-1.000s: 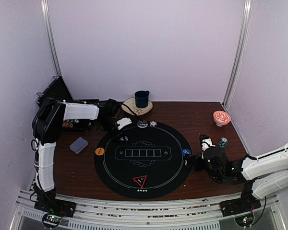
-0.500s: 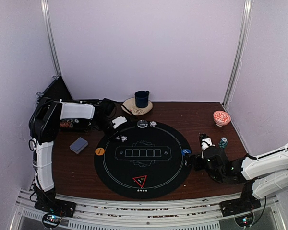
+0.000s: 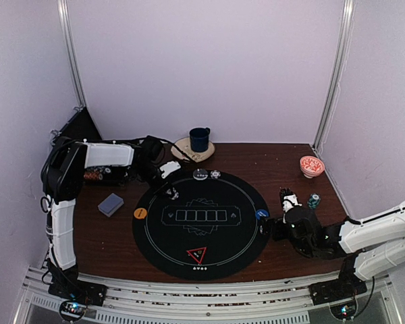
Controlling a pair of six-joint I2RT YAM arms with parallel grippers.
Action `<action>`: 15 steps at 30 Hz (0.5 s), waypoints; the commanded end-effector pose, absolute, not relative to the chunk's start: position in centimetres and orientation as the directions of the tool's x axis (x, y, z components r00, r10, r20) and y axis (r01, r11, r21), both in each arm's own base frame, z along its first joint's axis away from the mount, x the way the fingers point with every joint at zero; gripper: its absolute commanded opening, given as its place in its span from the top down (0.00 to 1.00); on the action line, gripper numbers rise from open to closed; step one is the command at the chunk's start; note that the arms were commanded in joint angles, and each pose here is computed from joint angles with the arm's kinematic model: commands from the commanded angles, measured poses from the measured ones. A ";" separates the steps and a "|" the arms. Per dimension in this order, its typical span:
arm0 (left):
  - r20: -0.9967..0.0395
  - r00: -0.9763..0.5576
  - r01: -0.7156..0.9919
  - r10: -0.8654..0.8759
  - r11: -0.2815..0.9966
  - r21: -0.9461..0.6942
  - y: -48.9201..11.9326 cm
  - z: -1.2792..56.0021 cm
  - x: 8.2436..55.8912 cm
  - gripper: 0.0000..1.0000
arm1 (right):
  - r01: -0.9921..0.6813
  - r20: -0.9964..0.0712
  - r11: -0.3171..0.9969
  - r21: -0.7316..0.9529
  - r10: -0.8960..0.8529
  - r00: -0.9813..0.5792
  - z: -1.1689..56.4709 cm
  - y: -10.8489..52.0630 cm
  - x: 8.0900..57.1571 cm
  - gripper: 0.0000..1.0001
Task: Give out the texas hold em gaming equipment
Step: Move the pile of poker chips to the big blind area.
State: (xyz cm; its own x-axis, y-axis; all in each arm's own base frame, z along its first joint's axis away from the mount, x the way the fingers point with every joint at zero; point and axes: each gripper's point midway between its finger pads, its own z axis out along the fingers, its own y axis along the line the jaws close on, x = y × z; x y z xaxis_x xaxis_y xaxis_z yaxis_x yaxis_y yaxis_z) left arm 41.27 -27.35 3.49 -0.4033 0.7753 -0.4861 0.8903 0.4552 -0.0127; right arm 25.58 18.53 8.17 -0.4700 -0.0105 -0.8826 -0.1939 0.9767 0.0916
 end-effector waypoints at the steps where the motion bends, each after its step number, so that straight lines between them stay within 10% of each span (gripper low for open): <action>1: -0.517 -0.379 0.898 0.767 0.441 -0.005 -28.6 4.8 41.5 0.84 | -0.204 -0.887 0.975 0.090 -0.014 -0.461 8.8 19.1 25.7 0.00; 15: -0.498 -0.388 0.894 0.776 0.448 0.002 -28.6 3.5 42.0 0.81 | -0.206 -0.885 0.975 0.084 -0.022 -0.464 8.7 19.2 25.8 0.00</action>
